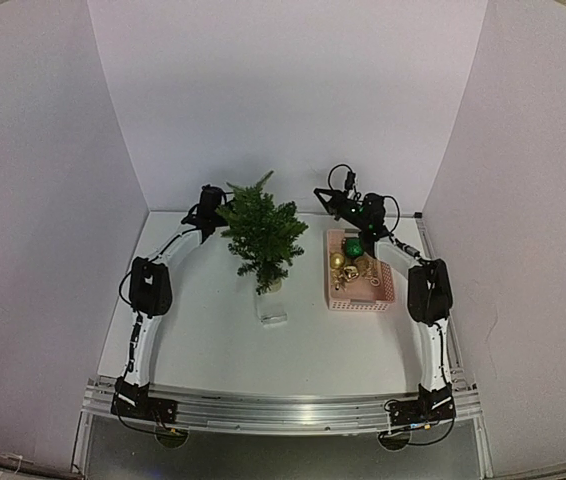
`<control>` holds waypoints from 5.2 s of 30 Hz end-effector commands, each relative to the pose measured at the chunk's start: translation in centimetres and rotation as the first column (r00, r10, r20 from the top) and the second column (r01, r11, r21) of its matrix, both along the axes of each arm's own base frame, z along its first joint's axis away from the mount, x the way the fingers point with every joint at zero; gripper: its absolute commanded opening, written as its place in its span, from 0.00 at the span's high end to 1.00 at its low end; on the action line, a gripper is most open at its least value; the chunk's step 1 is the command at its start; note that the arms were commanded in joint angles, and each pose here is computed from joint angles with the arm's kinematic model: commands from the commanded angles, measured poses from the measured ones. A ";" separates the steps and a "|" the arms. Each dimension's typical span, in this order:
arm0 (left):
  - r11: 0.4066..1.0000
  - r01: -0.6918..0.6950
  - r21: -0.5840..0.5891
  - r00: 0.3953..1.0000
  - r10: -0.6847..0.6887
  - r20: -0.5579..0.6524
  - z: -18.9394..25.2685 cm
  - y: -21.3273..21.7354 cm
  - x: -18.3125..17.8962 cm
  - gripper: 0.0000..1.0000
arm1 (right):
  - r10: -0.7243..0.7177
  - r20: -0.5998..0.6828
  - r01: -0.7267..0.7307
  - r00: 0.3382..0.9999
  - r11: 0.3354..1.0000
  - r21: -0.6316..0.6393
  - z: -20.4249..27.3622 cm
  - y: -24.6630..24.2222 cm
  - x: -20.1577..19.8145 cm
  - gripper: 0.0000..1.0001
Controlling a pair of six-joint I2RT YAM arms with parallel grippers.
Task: Decorate the small christmas tree
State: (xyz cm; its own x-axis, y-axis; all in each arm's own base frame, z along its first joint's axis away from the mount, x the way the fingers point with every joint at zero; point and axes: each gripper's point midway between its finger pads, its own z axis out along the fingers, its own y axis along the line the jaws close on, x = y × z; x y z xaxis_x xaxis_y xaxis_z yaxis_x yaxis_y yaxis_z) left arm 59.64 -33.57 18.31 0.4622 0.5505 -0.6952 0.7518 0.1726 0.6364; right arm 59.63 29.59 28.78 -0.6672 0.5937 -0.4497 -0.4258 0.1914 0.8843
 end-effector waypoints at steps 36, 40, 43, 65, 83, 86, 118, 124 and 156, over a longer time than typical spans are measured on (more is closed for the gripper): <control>0.960 -0.278 0.019 0.947 0.277 -0.162 13.1 15.7 -7.3 0.01 | 0.108 0.392 0.110 0.914 0.864 -0.492 11.6 -1.5 -12.1 1.00; 0.956 -0.279 -0.088 0.939 0.253 -0.232 17.0 15.0 -8.6 0.03 | 0.206 0.448 0.142 0.870 0.765 -0.628 9.7 1.6 -14.3 1.00; 0.950 -0.262 -0.171 0.937 0.208 -0.280 20.3 13.8 -10.2 0.06 | 0.286 0.476 0.151 0.831 0.709 -0.689 8.9 3.8 -16.5 1.00; 0.869 -0.057 -0.492 0.632 -0.350 -0.691 28.5 -1.1 -22.1 0.24 | 0.271 0.665 0.346 0.696 0.685 -0.641 12.1 6.6 -18.7 1.00; 0.770 -0.180 -0.611 0.509 -0.459 -0.728 26.7 -6.9 -20.1 0.17 | 0.224 0.648 0.310 0.728 0.735 -0.603 11.3 6.2 -19.4 1.00; 0.773 -0.185 -0.607 0.513 -0.451 -0.730 26.2 -7.8 -20.2 0.16 | 0.239 0.647 0.295 0.724 0.740 -0.604 11.0 6.4 -19.7 1.00; 0.921 0.372 -0.119 0.897 -0.323 0.303 25.9 -7.2 -20.9 0.27 | 0.203 0.641 0.267 0.740 0.785 -0.558 11.3 4.8 -20.6 1.00; 0.937 0.342 -0.072 0.874 -0.289 0.390 25.6 -8.2 -20.0 0.46 | 0.205 0.643 0.264 0.738 0.789 -0.555 11.5 4.8 -20.6 1.00; 0.947 0.321 -0.002 0.699 -0.236 0.675 29.6 -7.2 -21.8 1.00 | 0.145 0.609 0.273 0.780 0.797 -0.539 11.5 3.8 -19.5 0.56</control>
